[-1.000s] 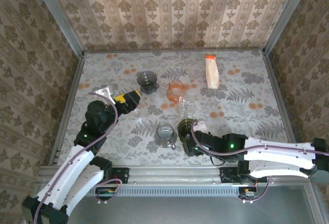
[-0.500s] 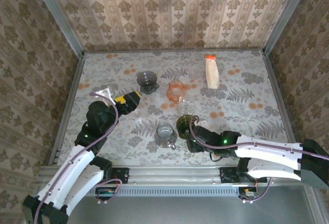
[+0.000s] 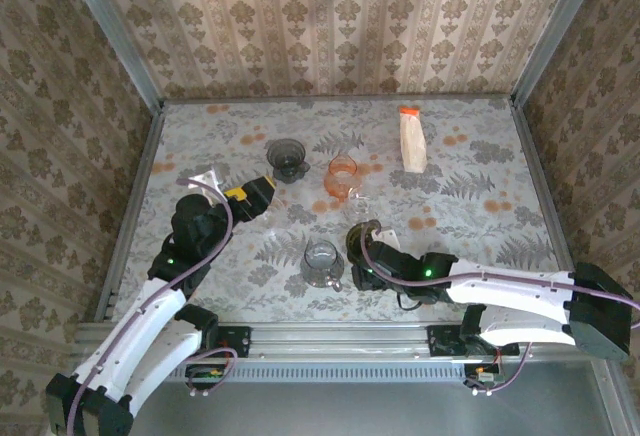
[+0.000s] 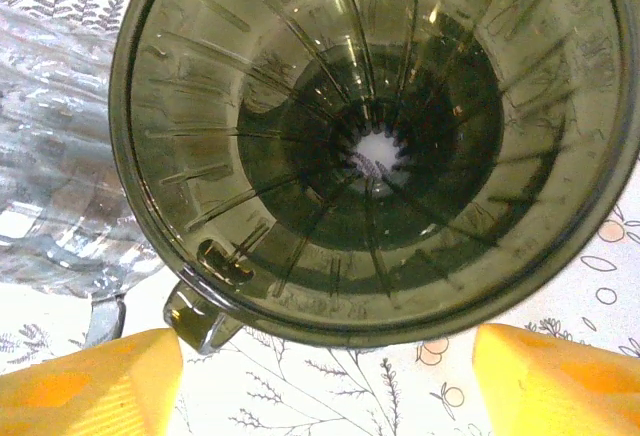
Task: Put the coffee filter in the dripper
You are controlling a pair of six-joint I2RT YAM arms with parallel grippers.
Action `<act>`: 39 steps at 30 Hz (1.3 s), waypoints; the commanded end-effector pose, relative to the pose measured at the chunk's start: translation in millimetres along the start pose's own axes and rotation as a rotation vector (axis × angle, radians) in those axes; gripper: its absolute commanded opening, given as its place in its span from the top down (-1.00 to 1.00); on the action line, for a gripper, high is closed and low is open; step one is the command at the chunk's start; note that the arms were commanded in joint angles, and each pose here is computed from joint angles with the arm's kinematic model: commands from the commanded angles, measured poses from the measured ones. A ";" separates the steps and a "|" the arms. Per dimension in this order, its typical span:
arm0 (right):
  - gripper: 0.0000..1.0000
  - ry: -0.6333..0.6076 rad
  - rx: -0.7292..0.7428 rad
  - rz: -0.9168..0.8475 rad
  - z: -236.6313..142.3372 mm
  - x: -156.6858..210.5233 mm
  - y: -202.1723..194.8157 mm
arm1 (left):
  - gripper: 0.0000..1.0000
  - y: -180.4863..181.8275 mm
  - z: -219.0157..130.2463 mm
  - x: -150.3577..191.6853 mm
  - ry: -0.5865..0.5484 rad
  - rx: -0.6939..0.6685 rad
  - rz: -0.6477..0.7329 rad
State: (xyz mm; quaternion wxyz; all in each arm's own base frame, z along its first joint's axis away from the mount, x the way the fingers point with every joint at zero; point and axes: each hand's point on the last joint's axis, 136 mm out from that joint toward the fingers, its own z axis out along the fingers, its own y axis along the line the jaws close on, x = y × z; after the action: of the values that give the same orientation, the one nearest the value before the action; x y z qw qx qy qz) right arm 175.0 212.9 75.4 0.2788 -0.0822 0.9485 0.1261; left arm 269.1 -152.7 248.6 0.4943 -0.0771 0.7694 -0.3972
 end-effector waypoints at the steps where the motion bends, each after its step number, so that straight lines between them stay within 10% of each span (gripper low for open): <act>1: -0.62 -0.047 0.044 0.060 -4.9 -12.8 -4.3 | -0.99 -5.2 -1.0 -3.4 -0.018 0.029 -0.007; 20: -0.75 -0.045 0.085 0.103 -2.5 -16.6 5.2 | -1.00 -5.4 -0.5 0.2 -0.013 0.047 -0.012; 39: 0.32 -0.042 0.110 0.003 1.8 -12.8 -1.2 | -1.00 -3.1 1.4 0.7 -0.007 0.039 -0.023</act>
State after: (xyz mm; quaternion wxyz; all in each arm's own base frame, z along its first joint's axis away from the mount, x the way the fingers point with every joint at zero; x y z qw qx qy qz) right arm 184.6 213.2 78.1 0.2923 -0.0503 0.9517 0.0798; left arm 268.1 -155.8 247.0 0.4941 -0.0715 0.7650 -0.4069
